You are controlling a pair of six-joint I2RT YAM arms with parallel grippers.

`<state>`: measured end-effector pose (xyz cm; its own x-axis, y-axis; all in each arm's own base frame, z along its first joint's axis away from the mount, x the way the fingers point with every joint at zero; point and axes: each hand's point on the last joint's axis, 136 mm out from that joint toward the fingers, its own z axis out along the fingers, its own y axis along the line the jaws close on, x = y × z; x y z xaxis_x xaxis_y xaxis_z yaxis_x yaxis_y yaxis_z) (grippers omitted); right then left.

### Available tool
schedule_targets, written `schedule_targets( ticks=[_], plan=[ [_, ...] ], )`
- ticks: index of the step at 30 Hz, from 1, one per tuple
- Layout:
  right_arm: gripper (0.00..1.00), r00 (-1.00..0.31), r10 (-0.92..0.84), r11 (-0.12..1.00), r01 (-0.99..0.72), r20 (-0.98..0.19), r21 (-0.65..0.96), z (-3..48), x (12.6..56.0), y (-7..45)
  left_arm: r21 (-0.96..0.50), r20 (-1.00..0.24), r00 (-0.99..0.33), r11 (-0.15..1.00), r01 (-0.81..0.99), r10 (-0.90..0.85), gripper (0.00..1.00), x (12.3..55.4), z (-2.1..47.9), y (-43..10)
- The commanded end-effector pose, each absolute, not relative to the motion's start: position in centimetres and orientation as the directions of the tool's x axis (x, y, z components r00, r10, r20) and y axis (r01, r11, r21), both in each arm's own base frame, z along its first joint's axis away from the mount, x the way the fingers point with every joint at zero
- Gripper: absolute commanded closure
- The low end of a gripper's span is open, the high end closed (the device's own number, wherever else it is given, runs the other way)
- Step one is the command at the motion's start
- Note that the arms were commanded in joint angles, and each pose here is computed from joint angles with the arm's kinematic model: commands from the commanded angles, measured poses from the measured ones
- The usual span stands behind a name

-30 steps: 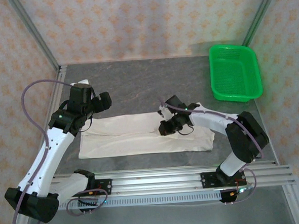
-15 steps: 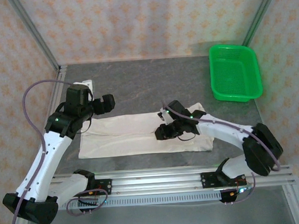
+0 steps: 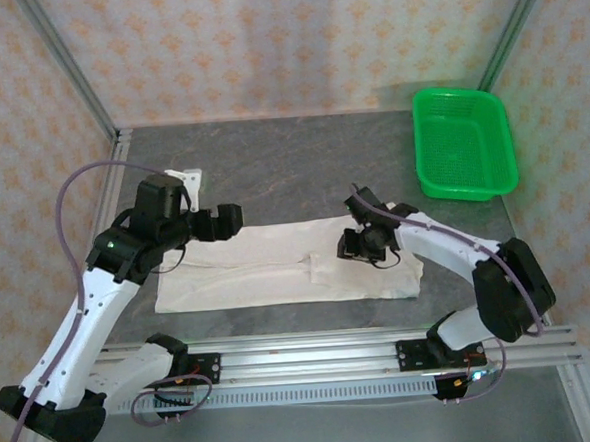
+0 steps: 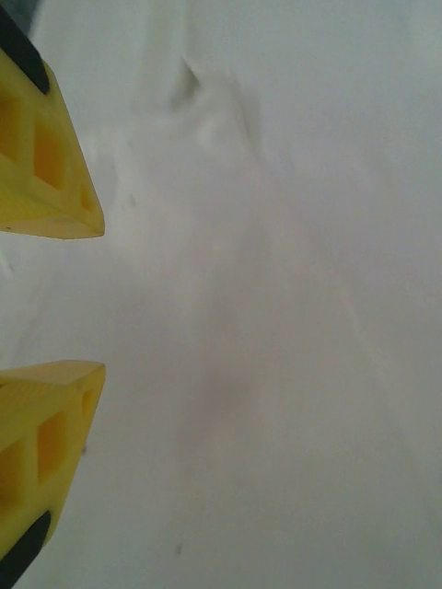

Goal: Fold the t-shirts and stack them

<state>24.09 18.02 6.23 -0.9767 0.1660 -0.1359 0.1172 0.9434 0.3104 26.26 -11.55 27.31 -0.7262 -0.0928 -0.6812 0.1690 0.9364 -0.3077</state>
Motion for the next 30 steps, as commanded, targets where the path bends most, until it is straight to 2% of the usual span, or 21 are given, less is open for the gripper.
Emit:
schedule_targets(
  ticks=[1,4,9,17,21,27,30],
  plan=[
    [0.60,-0.949,0.299,0.943,0.279,-0.095,0.184,4.0,23.2,14.7,-0.273,-0.614,-0.782,0.959,0.078,-0.111,0.03,26.1,23.7,-10.6],
    [0.60,-0.935,0.336,0.937,0.320,-0.115,0.139,3.1,23.4,13.7,-0.229,-0.575,-0.807,0.973,0.001,-0.135,0.02,27.2,21.3,-9.9],
    [0.60,-0.923,0.365,0.931,0.356,-0.127,0.086,1.8,23.8,13.0,-0.090,-0.422,-0.892,0.987,-0.136,-0.161,0.02,28.7,16.4,-7.9],
    [0.60,-0.919,0.371,0.929,0.370,-0.132,0.035,1.3,25.4,13.1,-0.051,-0.284,-0.903,0.946,-0.320,-0.321,0.05,30.8,11.1,-3.7],
    [0.60,-0.922,0.367,0.930,0.366,-0.124,0.026,1.3,26.1,13.6,-0.004,-0.200,-0.896,0.915,-0.405,-0.397,0.10,30.7,8.1,-1.4],
    [0.58,-0.913,0.362,0.931,0.366,-0.186,0.017,3.6,27.7,13.1,0.058,-0.134,-0.852,0.854,-0.517,-0.506,0.14,29.4,4.9,1.5],
    [0.51,-0.900,0.361,0.931,0.361,-0.245,0.049,6.3,28.3,13.0,-0.037,-0.224,-0.834,0.859,-0.510,-0.505,0.13,31.0,7.6,0.9]
  ],
)
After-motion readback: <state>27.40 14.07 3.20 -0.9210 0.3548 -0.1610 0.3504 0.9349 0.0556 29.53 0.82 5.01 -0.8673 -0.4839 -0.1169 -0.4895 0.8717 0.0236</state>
